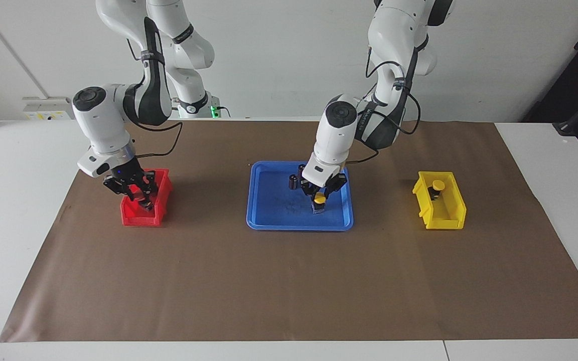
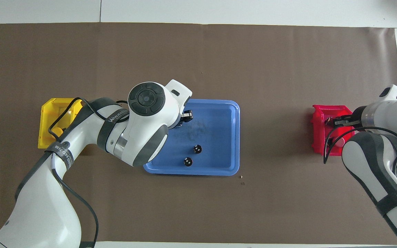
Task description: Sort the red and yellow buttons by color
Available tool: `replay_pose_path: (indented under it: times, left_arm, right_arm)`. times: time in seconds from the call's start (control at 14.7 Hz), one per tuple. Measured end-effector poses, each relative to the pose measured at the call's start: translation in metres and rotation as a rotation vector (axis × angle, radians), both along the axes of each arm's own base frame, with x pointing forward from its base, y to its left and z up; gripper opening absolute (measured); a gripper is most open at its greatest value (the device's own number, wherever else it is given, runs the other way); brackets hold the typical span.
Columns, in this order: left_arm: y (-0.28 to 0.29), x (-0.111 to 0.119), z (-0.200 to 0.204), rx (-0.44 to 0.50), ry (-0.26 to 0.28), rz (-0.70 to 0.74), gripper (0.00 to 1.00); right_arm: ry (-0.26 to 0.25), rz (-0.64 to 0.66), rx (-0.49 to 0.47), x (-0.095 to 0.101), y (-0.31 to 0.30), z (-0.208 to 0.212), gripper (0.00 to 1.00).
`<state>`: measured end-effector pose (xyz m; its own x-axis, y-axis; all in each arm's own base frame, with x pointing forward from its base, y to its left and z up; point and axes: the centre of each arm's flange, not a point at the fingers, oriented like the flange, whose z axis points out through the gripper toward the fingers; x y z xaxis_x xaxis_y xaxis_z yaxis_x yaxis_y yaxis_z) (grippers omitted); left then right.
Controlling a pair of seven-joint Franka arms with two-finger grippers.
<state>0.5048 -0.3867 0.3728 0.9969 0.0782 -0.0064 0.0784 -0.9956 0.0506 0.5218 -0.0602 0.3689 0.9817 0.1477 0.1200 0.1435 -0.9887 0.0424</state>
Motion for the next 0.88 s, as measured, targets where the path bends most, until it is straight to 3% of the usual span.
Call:
replay_pose_path:
  times: [0.2,0.34,0.61,0.88]
  left_arm:
    - [0.028,0.027,0.051,0.037,0.051,0.034,0.41]
    - [0.079,0.051,0.088,0.049,0.075,0.008,0.41]
    - [0.243,0.103,0.104,0.035,0.099,-0.077,0.41]
    - [0.351,0.116,0.093,0.015,0.111,-0.138,0.41]
  right_arm:
    - [0.052,-0.004,0.005,0.002,-0.002,0.012,0.78]
    - [0.094,-0.022,0.010,0.013,-0.001,0.051,0.99]
    - [0.138,-0.068,0.014,0.016,0.004,0.167,1.00]
    - [0.167,-0.092,0.017,-0.007,-0.002,0.252,1.00]
